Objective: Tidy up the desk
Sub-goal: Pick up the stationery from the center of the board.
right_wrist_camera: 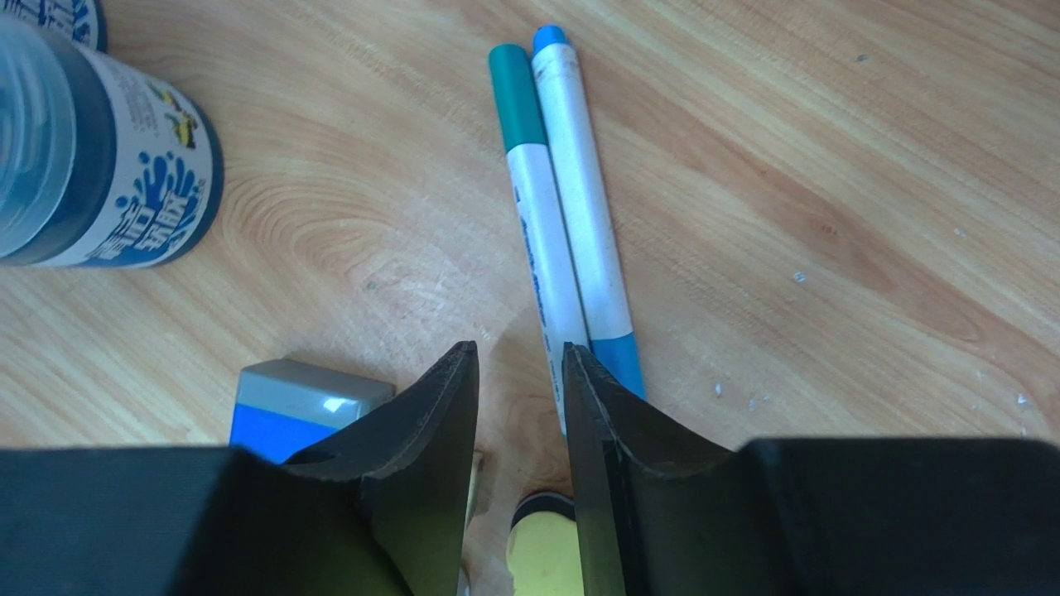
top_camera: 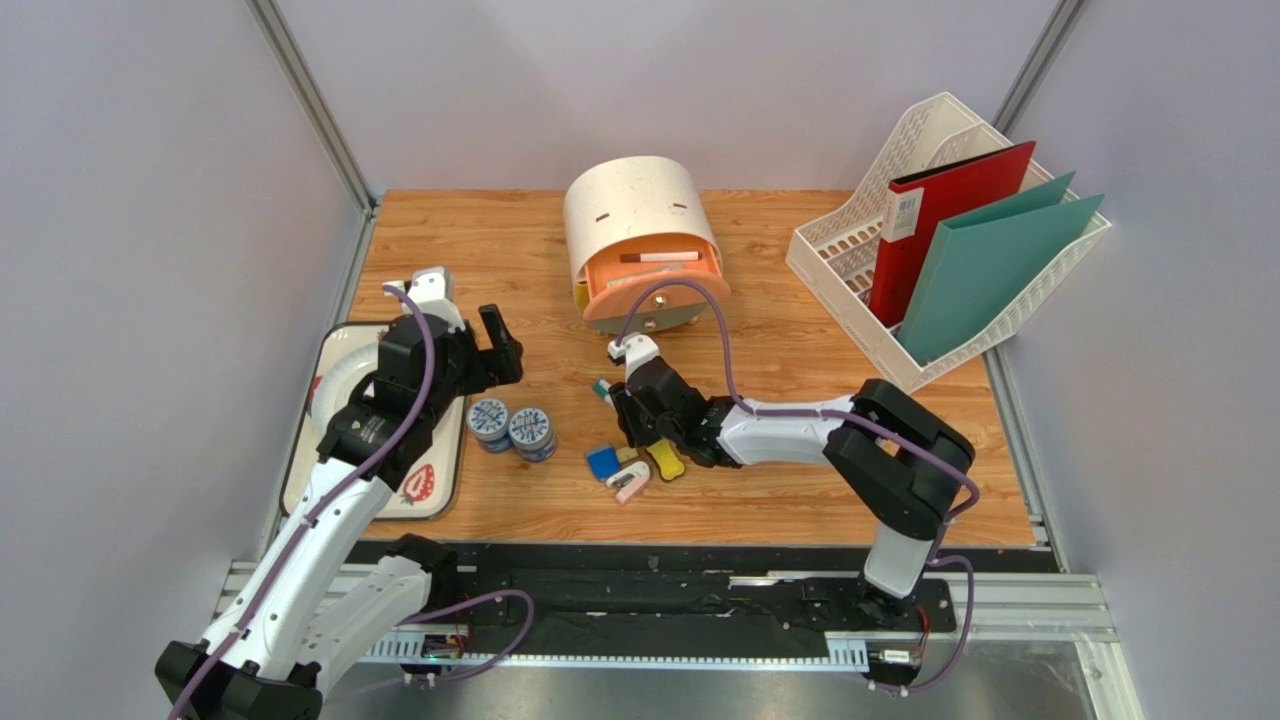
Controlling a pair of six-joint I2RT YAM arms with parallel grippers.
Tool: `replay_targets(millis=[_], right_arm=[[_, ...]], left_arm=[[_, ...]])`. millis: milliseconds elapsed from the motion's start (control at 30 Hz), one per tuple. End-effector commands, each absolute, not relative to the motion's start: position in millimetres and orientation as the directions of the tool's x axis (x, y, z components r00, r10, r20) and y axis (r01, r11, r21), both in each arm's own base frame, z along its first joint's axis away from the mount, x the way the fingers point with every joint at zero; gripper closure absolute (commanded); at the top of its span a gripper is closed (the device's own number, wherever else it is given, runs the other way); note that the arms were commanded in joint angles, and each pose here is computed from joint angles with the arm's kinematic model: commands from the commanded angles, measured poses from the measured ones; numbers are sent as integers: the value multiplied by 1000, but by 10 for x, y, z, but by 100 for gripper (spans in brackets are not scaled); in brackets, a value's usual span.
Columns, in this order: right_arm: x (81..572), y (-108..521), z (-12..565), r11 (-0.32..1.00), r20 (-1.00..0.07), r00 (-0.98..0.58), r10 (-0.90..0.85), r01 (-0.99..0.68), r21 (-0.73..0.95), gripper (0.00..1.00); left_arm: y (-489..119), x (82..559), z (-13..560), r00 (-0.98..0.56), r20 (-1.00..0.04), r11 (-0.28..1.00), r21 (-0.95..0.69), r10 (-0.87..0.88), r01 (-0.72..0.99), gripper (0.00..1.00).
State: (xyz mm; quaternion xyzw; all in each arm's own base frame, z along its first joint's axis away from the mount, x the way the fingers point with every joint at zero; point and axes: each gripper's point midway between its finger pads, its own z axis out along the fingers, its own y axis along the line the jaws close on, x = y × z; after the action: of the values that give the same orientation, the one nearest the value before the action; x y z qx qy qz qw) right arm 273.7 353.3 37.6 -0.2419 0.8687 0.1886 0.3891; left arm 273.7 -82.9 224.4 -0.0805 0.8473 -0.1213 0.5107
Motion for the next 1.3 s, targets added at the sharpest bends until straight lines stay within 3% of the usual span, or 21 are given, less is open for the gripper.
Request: replay_targets(millis=[0,333,1267], right_arm=[[2695,3674,735,782,-814,-520,-259,-607,139,64],[2801,3597,990,812,-853,-461,-244,-578,80,63],[2765,3612,299,816,-760,-550,-347,-577,45,65]], left_arm=[[-800,2754,2371,-432,-863,958,-286,-261,-6,1],[-820,2759,2384,-431,-862,956,-294,-265,0,1],[-794,2745,2370,-433,-864,959,-284,-259,-7,1]])
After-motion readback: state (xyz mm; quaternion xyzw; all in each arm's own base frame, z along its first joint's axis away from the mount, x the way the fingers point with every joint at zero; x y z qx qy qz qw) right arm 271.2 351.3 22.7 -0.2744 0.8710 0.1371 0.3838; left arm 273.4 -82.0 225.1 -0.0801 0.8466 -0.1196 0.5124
